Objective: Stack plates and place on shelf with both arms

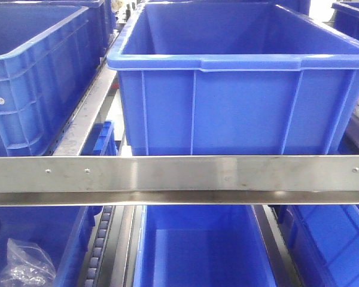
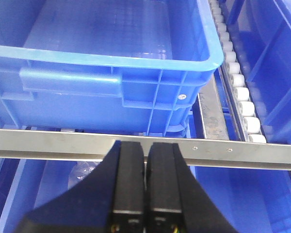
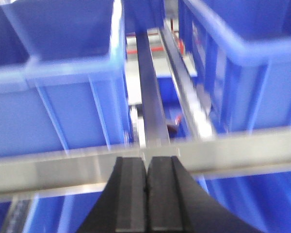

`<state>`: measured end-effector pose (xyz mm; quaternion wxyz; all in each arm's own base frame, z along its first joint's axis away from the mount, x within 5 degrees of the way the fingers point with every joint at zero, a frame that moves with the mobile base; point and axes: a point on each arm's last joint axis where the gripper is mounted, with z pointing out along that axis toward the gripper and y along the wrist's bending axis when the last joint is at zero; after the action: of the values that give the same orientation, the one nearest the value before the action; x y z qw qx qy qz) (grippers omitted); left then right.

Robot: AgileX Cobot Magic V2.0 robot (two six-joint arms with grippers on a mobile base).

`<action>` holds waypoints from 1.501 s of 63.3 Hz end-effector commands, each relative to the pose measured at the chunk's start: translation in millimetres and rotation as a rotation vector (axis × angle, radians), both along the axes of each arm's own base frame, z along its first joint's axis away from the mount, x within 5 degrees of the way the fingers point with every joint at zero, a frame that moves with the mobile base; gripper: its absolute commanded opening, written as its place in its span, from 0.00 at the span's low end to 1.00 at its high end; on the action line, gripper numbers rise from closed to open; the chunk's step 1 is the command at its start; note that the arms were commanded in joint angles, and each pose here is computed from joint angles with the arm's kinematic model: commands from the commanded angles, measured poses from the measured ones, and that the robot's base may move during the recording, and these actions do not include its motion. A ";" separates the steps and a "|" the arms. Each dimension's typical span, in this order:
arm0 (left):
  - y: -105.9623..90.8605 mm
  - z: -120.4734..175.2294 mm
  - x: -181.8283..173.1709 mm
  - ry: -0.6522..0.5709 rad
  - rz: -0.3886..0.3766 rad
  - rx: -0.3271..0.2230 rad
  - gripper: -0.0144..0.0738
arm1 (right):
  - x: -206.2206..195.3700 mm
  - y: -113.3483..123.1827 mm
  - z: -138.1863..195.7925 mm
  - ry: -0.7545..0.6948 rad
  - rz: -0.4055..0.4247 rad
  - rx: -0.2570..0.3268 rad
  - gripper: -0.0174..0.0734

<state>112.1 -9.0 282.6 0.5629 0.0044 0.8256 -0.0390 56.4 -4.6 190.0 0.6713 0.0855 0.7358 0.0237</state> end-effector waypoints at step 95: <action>2.9 -27.1 -45.0 -0.423 -0.017 -0.023 0.26 | -1.2 0.0 4.5 -0.070 -0.001 -0.016 0.25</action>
<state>70.7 -4.9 251.0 0.6596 0.0173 0.7506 -0.0342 55.9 -4.6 186.2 0.6607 0.0866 0.7453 0.0232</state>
